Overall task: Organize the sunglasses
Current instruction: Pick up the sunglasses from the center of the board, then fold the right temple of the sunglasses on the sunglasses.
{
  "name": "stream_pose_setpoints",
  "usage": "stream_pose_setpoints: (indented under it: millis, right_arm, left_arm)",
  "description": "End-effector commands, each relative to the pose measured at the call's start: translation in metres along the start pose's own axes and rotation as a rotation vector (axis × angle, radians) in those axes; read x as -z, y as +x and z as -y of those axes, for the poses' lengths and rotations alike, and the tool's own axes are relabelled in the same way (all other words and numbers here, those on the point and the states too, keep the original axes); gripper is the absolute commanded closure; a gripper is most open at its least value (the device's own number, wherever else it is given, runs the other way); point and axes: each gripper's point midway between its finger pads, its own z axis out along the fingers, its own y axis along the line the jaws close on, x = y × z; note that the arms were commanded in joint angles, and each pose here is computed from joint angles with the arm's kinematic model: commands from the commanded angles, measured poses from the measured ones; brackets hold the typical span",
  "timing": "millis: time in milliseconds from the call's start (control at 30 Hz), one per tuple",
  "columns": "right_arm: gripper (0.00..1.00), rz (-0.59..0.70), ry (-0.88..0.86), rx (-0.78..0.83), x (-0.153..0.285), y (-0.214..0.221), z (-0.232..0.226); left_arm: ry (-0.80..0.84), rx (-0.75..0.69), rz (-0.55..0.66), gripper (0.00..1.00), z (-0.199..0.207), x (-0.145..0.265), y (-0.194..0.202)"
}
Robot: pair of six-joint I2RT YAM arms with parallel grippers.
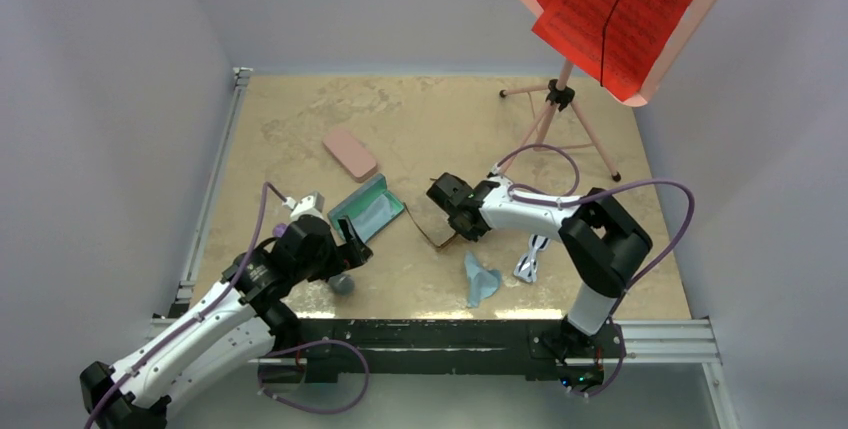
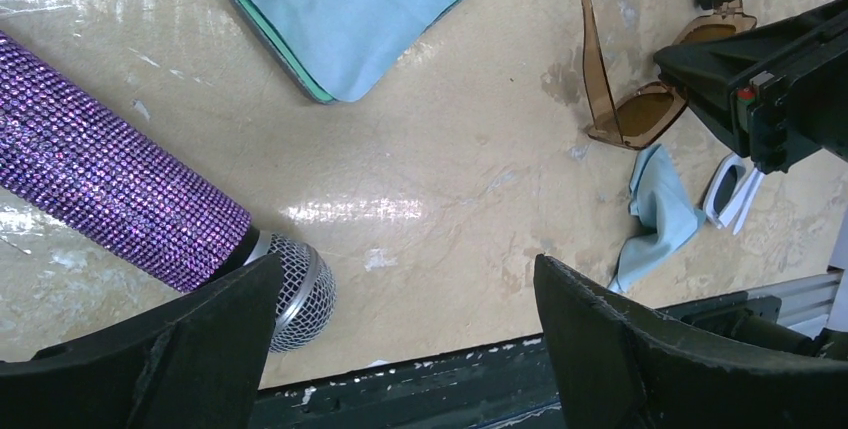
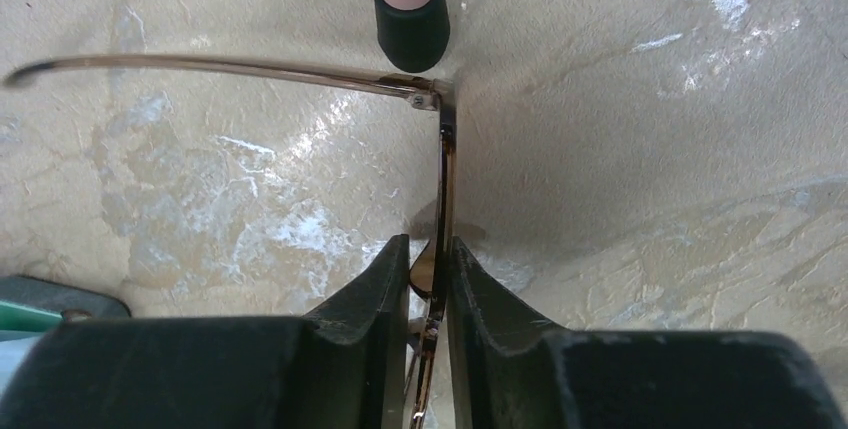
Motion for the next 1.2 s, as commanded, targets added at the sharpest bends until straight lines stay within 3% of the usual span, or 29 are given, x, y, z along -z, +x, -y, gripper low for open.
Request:
stream_pose_setpoints:
  millis: [0, 67, 167, 267, 400, 500, 600, 767, 1167]
  right_arm:
    - [0.83, 0.028, -0.013, -0.047, 0.008, -0.011, 0.001]
    - [0.97, 0.027, -0.019, -0.051, 0.012, -0.012, 0.006]
    - [1.0, 0.012, -0.056, -0.046, 0.019, -0.012, 0.008]
    - [1.0, -0.033, -0.197, -0.009, 0.033, -0.008, -0.006]
    - [1.0, -0.154, -0.559, 0.14, 0.065, 0.017, -0.039]
    - [1.0, -0.257, -0.723, 0.227, 0.089, 0.036, -0.053]
    - [1.0, -0.347, -0.864, 0.257, 0.114, 0.05, -0.065]
    - [1.0, -0.451, -1.053, 0.218, 0.149, 0.059, -0.075]
    - [1.0, -0.58, -1.342, 0.253, 0.219, 0.066, -0.07]
  left_arm:
    - [0.024, -0.02, 0.037, 0.0, 0.01, 0.009, -0.013]
    - [0.034, -0.024, 0.04, 0.0, 0.013, 0.011, -0.015]
    - [0.153, -0.06, 0.007, 0.0, 0.034, 0.015, -0.01]
    - [0.431, -0.13, -0.055, 0.0, 0.08, 0.026, 0.003]
    - [0.821, -0.22, -0.143, 0.0, 0.132, 0.057, 0.024]
    - [1.206, -0.298, -0.206, 0.0, 0.167, 0.107, 0.037]
    - [1.375, -0.338, -0.214, 0.0, 0.179, 0.13, 0.04]
    - [1.457, -0.376, -0.22, 0.0, 0.185, 0.138, 0.046]
    - [1.384, -0.351, -0.181, 0.0, 0.191, 0.113, 0.04]
